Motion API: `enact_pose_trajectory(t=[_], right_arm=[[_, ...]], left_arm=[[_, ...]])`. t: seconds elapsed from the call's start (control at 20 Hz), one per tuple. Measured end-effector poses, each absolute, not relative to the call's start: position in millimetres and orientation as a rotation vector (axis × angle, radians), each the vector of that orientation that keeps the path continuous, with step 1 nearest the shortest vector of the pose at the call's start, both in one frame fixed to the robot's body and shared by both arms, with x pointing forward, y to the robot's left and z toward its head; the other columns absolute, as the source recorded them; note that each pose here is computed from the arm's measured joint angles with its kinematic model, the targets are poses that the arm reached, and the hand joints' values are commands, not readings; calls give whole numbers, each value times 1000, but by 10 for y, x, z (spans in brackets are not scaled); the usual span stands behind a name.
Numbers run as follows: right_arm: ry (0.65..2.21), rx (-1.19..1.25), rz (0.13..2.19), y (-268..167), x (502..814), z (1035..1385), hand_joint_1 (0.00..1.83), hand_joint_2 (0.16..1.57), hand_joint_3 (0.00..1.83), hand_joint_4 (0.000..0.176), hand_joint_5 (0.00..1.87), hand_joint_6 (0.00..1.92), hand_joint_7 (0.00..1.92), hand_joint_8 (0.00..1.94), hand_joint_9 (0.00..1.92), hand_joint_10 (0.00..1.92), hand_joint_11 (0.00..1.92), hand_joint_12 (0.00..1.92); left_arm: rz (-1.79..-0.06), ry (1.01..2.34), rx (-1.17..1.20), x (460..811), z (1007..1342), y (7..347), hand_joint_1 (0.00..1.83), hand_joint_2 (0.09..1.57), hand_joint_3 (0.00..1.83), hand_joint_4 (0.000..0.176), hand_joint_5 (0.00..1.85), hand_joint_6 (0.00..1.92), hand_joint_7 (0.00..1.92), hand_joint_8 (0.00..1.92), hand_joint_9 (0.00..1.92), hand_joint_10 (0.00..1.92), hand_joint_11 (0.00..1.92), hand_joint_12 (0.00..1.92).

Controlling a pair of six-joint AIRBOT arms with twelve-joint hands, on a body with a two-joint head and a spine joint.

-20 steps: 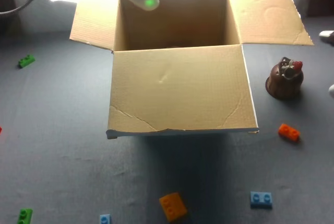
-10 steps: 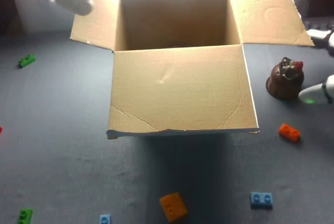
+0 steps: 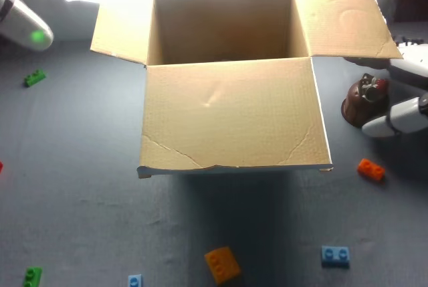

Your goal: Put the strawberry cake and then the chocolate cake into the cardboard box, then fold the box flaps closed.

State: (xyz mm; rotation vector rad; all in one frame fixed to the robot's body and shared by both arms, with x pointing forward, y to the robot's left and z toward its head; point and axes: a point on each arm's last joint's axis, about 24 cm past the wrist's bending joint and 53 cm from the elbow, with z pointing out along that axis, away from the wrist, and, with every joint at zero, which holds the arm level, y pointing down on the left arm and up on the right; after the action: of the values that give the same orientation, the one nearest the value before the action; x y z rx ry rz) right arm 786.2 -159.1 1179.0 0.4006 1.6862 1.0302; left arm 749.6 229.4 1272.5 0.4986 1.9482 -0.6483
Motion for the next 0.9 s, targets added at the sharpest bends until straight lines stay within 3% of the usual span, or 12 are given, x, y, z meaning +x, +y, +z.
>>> enact_pose_trajectory(t=[0.15,0.35,0.8,0.9], right_arm=[[1679,387,1038,-1530,7858,11802,984,954,0,0,84,10,157,2,157,9,0,445],[1678,378,1027,-1543,7863,11804,943,976,2,0,81,5,147,1,155,5,0,494],[1666,376,1017,-1598,7886,11829,968,986,3,0,88,1,149,1,155,1,0,354],[1660,379,1010,-1637,7900,11828,968,991,1,0,121,12,192,10,200,16,0,553]], left_arm=[[-615,1997,520,7418,12501,2396,130,1001,0,82,182,6,207,4,241,2,0,896],[-588,2030,524,7407,12344,2453,159,996,0,78,181,2,210,2,250,4,0,916],[-492,2001,549,7410,12212,2454,195,988,0,74,178,2,215,4,266,6,0,959],[-496,1993,539,7414,12215,2447,178,986,0,77,180,2,222,4,280,9,0,1000]])
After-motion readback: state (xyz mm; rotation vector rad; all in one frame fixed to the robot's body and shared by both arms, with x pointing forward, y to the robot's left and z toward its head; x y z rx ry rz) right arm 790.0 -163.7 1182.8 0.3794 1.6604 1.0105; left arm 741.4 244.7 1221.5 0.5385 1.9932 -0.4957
